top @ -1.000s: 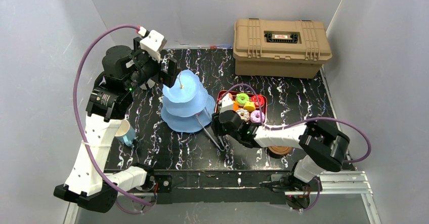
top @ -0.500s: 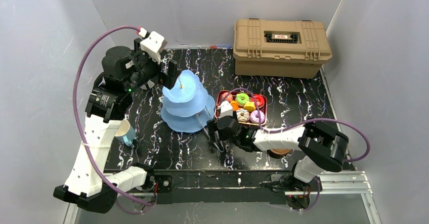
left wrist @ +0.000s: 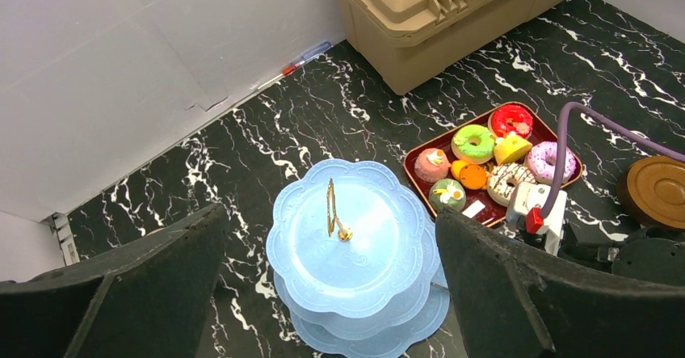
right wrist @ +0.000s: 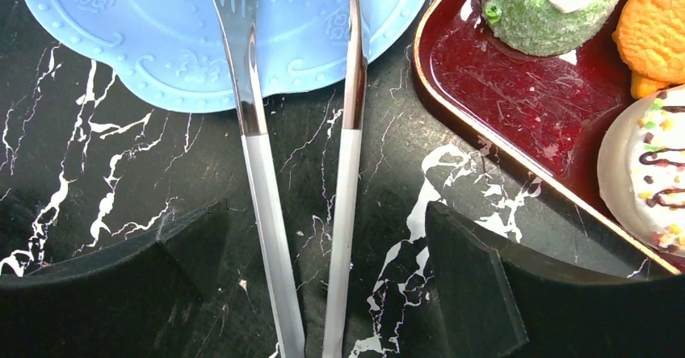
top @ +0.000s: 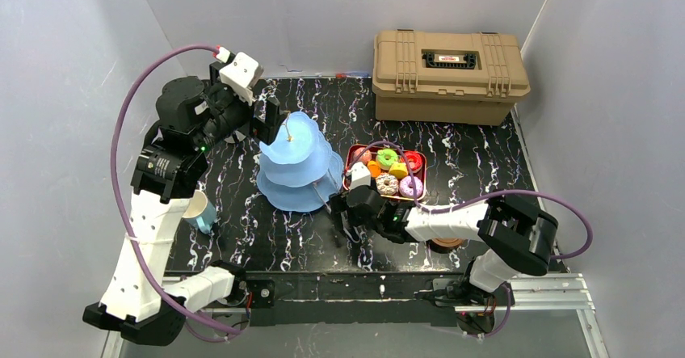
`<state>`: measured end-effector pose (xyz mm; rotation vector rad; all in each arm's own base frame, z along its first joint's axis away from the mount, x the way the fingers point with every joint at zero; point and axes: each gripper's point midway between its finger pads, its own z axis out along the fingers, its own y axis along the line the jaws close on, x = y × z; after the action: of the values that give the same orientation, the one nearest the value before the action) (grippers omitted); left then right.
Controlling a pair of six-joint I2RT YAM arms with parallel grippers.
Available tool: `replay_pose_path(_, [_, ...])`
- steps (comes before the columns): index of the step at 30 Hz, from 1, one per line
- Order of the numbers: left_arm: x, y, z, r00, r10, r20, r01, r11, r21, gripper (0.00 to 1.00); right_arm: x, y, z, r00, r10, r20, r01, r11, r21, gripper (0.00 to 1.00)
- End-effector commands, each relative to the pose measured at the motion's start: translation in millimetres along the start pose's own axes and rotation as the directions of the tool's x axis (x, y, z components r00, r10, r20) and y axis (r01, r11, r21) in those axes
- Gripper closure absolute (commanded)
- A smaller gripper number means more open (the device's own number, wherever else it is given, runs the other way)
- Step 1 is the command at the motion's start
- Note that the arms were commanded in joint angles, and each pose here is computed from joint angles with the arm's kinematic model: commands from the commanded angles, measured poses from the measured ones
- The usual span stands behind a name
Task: Serve the afternoon tea
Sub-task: Pick up the clamp from the center of the board.
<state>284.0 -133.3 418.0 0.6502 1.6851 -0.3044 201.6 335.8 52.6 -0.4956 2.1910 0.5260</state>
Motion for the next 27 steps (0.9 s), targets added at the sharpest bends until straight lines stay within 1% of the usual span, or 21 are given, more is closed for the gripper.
replay_pose_path(1, [-8.9,-2.2,-10.4,0.999,0.02,0.027,-0.021,1.0,0.002,0.02,-20.5,16.8,-2.1,0.998,0.033,0.056,-0.03,0.998,-0.052,0.02])
replay_pose_path(5, [-9.3,-2.2,-10.4,0.999,0.018,0.029,-0.019,1.0,0.002,0.02,-17.8,24.0,-1.4,0.999,0.018,0.041,-0.014,0.996,-0.083,0.02])
replay_pose_path(12, [-9.5,-2.2,-12.1,0.999,0.021,0.03,-0.021,1.0,0.0,0.02,1.6,22.4,12.1,0.998,-0.067,-0.014,0.066,0.997,-0.033,0.02])
replay_pose_path(16, [-10.6,-1.2,-12.5,0.999,0.025,0.031,-0.024,1.0,-0.005,0.02,-0.9,23.3,18.4,0.994,-0.105,-0.019,0.104,0.994,-0.015,0.02])
replay_pose_path(18, [-10.8,-0.9,-12.1,0.999,0.025,0.031,-0.025,1.0,-0.005,0.02,-2.2,20.5,21.4,0.993,-0.119,-0.018,0.12,0.993,0.009,0.04])
replay_pose_path(20, [-11.3,-0.5,-12.1,0.999,0.025,0.032,-0.025,1.0,-0.007,0.02,-1.9,16.6,23.6,0.991,-0.131,-0.018,0.132,0.991,0.032,0.1])
replay_pose_path(24, [-11.4,0.3,-11.8,0.999,0.031,0.032,-0.03,0.999,-0.011,0.02,2.6,11.1,25.6,0.991,-0.137,0.006,0.137,0.99,0.043,0.27])
replay_pose_path(27, [-11.5,1.9,-12.1,0.999,0.037,0.031,-0.037,0.999,-0.018,0.02,9.4,6.6,24.9,0.99,-0.134,0.036,0.133,0.99,0.038,0.32])
